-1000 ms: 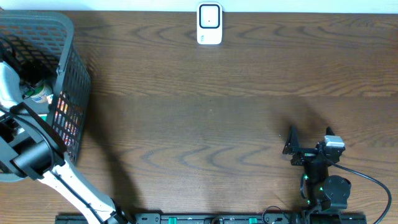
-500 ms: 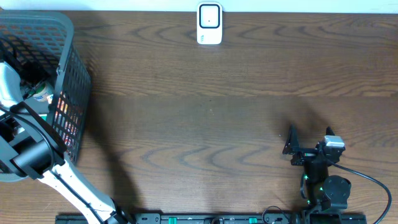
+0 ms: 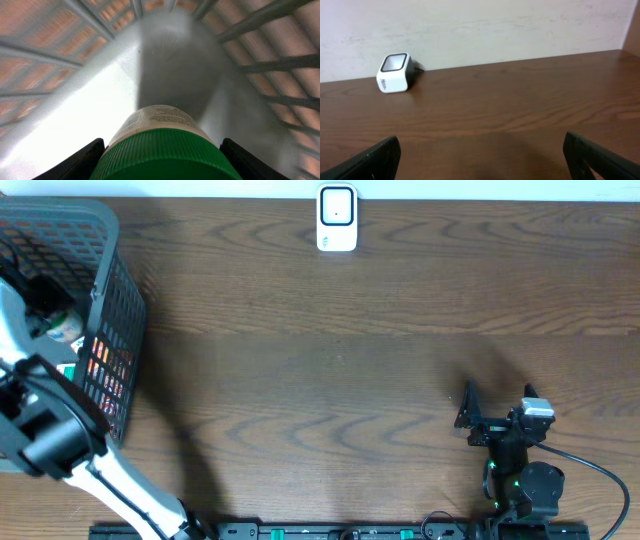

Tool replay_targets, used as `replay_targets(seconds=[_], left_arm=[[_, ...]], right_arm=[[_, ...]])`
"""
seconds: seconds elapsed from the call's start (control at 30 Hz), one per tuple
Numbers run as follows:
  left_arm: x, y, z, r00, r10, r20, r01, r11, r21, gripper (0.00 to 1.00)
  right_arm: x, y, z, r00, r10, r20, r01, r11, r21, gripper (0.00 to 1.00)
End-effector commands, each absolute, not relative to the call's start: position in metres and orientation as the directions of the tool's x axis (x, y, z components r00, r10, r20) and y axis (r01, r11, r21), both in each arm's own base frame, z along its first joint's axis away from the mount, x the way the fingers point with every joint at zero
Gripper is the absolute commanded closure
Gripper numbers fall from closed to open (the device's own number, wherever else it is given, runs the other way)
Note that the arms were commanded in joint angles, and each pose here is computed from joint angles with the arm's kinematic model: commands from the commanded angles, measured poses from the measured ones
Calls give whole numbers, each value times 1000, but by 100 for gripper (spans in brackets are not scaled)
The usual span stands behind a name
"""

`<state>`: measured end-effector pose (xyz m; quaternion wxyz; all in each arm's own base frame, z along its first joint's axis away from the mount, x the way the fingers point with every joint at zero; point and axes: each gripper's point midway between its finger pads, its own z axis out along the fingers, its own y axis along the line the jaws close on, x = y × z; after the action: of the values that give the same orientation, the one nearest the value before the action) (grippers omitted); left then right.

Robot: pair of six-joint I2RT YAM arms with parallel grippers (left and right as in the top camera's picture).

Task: Scan the item barcode
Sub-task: 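Lift the jar out and place it on the table center with left gripper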

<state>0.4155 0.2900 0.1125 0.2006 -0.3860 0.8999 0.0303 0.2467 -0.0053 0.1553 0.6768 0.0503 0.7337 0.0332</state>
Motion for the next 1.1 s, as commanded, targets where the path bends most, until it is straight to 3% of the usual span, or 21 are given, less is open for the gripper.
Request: replay_targets(seconds=[0.0, 0.17, 0.33, 0.53, 0.67, 0.8, 1.07], left_arm=[[411, 285, 205, -549, -632, -548, -686, 715, -137, 33], [387, 267, 297, -425, -595, -682, -680, 707, -193, 33], [360, 222, 382, -317, -541, -779, -569, 766, -300, 33], [336, 138, 440, -299, -497, -815, -342, 853, -395, 33], [334, 72, 447, -370, -481, -795, -192, 877, -441, 33], [340, -7, 432, -521, -392, -758, -13, 892, -453, 33], [362, -129, 342, -756, -131, -641, 138, 926, -352, 33]], right_arm=[[246, -4, 155, -80, 105, -991, 21, 994, 103, 1], [246, -4, 155, -80, 105, -991, 21, 994, 103, 1], [246, -4, 155, -80, 105, -991, 21, 994, 103, 1], [246, -4, 155, -80, 105, -991, 21, 994, 103, 1], [246, -4, 155, -80, 105, -991, 21, 994, 103, 1], [246, -4, 155, -80, 105, -991, 21, 994, 103, 1], [246, -4, 155, -80, 105, -991, 21, 994, 103, 1]])
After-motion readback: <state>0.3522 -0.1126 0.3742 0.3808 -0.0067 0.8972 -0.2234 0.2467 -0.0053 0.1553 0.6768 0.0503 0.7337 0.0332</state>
